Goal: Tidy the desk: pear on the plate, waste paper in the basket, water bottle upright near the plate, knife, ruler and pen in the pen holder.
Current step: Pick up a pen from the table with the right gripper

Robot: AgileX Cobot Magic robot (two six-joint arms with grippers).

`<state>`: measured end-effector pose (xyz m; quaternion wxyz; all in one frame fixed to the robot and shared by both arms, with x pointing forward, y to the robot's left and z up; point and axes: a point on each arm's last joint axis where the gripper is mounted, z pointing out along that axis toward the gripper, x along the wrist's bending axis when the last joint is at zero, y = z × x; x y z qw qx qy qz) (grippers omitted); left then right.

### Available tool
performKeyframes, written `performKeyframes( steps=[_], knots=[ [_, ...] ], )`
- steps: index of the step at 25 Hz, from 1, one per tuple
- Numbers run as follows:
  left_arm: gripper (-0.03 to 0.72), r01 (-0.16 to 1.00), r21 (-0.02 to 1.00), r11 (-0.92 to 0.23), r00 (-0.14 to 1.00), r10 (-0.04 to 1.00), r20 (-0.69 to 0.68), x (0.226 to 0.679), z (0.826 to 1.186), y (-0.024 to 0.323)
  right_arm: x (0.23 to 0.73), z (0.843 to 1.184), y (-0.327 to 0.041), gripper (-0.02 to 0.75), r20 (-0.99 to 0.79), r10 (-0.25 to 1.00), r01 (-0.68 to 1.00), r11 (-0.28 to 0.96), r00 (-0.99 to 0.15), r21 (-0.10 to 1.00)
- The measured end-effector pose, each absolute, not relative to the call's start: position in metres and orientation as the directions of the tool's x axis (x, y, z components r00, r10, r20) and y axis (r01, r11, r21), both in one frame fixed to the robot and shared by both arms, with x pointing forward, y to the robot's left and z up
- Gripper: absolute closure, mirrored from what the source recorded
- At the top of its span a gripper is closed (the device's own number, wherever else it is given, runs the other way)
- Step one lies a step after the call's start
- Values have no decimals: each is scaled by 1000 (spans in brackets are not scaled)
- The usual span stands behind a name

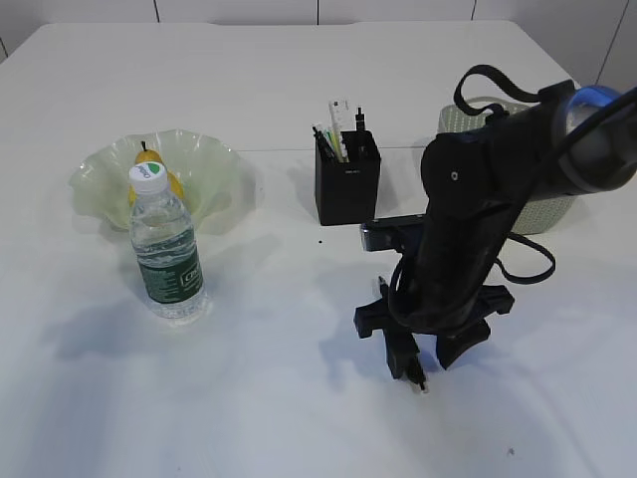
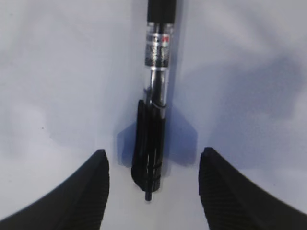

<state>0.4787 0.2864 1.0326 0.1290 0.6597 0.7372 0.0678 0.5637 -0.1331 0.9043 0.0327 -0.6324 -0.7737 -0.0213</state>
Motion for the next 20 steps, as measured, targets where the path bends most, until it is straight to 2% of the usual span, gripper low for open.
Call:
performKeyframes(
  steps=[20],
  knots=[
    [241,949,290,120,-93,990,-103,481,1033,286,564,895,-133,324,72,980,982,188,-186,-26]
  ],
)
